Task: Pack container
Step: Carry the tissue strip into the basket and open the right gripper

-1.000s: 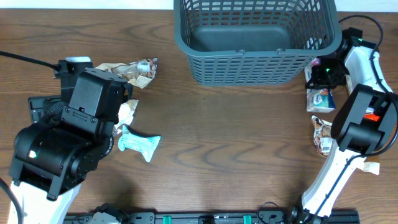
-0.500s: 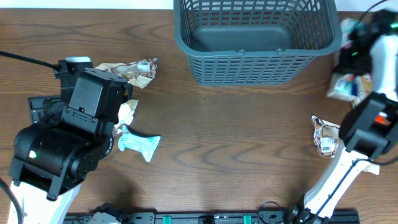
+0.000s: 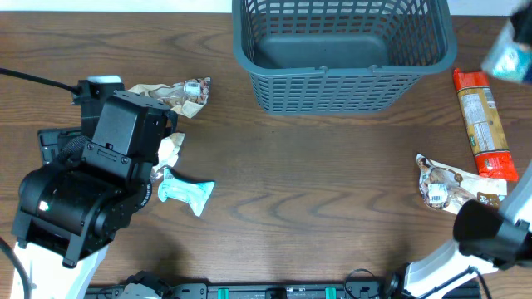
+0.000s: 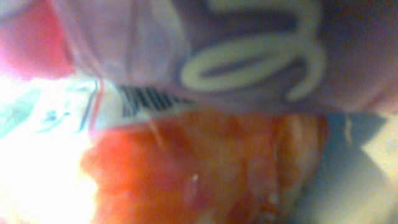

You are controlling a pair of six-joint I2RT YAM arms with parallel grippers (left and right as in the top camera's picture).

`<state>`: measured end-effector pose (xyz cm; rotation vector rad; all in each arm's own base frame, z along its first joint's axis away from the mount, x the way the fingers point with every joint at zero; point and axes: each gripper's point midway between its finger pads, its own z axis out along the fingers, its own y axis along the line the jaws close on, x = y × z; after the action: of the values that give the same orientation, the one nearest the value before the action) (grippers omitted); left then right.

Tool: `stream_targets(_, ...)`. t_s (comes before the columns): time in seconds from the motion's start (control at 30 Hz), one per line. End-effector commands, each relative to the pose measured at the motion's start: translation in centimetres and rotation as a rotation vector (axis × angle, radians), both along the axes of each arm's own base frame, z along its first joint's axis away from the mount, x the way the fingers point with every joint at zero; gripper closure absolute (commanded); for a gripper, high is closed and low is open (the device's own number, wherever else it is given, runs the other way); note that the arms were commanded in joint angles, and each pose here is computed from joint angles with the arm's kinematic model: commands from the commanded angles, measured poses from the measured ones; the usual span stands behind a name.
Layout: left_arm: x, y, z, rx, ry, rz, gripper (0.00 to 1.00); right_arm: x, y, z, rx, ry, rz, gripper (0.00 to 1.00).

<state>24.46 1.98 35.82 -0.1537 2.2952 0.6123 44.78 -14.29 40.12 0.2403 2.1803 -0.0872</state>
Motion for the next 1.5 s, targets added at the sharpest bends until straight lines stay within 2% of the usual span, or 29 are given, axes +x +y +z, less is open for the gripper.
stream_targets(0.0, 0.0, 0.2, 0.0, 0.002, 0.0, 0.01, 0.01, 0.6, 6.7, 5.0, 0.076, -0.172, 0.175, 0.99)
stream_targets(0.17, 0.0, -0.1, -0.2, -0.014, 0.005, 0.001, 0.01, 2.6, 13.2, 6.1, 0.086, -0.23, 0.313, 0.99)
stream_targets(0.33, 0.0, 0.0, -0.2, -0.014, 0.005, 0.001, 0.01, 5.6, 16.8, 2.2, 0.035, -0.143, 0.307, 0.99)
stream_targets(0.63, -0.3, 0.1, -0.4, -0.006, 0.024, 0.001, 0.01, 9.7, 15.4, -6.0, -0.095, 0.035, 0.089, 0.99)
stream_targets(0.9, -0.6, 0.2, -0.5, 0.001, 0.039, 0.002, 0.01, 11.2, 14.1, -10.2, -0.09, 0.119, 0.065, 0.99)
stream_targets(1.17, -0.6, 0.2, -0.5, 0.002, 0.04, 0.002, 0.01, 11.3, 14.5, -11.0, -0.076, 0.134, 0.082, 0.8)
stream_targets(1.23, -0.6, 0.2, -0.5, 0.002, 0.04, 0.002, 0.01, 11.3, 14.5, -11.0, -0.076, 0.135, 0.082, 0.71)
stream_targets(1.27, -0.6, 0.2, -0.5, 0.002, 0.04, 0.002, 0.01, 11.3, 14.5, -11.1, -0.076, 0.137, 0.082, 0.62)
stream_targets(1.47, -0.6, 0.2, -0.5, 0.002, 0.04, 0.002, 0.01, 11.2, 14.5, -11.2, -0.08, 0.144, 0.085, 0.42)
